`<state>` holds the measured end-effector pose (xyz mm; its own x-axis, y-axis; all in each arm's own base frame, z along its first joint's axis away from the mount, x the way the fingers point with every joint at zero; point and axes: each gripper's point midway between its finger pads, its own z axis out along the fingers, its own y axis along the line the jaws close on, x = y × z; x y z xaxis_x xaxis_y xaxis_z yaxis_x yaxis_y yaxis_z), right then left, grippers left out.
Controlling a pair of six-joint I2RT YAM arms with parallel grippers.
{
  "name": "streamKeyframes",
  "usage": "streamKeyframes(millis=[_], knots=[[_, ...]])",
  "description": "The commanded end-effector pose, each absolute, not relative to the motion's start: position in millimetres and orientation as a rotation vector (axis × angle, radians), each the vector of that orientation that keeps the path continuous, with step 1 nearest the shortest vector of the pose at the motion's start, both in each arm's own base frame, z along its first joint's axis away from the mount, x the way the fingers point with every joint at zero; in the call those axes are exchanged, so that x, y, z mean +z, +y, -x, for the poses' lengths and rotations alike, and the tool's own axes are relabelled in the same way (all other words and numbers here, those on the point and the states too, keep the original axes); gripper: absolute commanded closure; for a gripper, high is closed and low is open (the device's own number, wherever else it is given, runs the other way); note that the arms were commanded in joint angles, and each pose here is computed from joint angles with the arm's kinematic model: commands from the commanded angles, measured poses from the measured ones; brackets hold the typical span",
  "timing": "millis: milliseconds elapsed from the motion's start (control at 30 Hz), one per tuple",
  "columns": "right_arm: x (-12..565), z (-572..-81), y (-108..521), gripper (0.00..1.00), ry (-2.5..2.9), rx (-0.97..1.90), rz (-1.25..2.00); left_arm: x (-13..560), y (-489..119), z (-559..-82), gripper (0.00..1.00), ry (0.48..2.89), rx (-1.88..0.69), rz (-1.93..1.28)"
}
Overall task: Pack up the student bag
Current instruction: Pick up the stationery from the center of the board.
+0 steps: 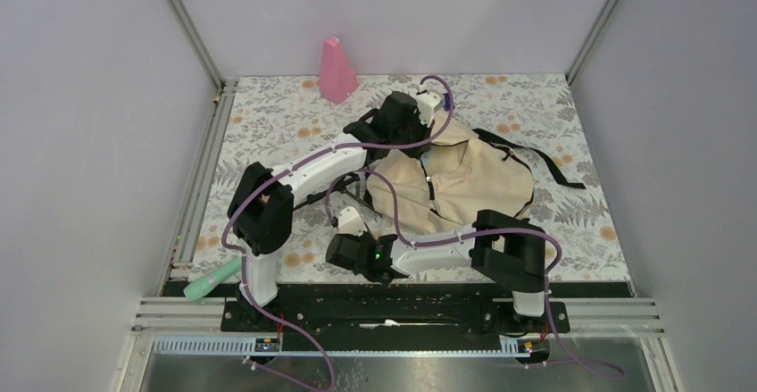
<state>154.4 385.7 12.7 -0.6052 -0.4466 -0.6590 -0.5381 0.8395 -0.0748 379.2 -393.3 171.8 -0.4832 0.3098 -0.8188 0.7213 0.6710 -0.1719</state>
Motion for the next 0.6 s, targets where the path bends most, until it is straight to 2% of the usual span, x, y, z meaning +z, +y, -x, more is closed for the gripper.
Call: streamKeyframes(millis=[0,167,333,433,567], knots=[[-5,-150,371,0.57,2.354,0.052,0.780,232,-392,-389,1.00,1.919,-0.661,-0.749],[1,-152,361,0.76,2.347,0.040,0.730,233,-391,-389,1.00,1.918,-0.659,-0.748],[16,-158,347,0.87,2.309,0.032,0.674,233,-392,-388,1.00,1.917,-0.660,-0.748],[28,-161,336,1.00,2.299,0.048,0.628,234,-392,-388,1.00,1.915,-0.660,-0.747],[51,-162,322,1.00,2.263,0.089,0.605,233,-392,-388,1.00,1.917,-0.660,-0.749]])
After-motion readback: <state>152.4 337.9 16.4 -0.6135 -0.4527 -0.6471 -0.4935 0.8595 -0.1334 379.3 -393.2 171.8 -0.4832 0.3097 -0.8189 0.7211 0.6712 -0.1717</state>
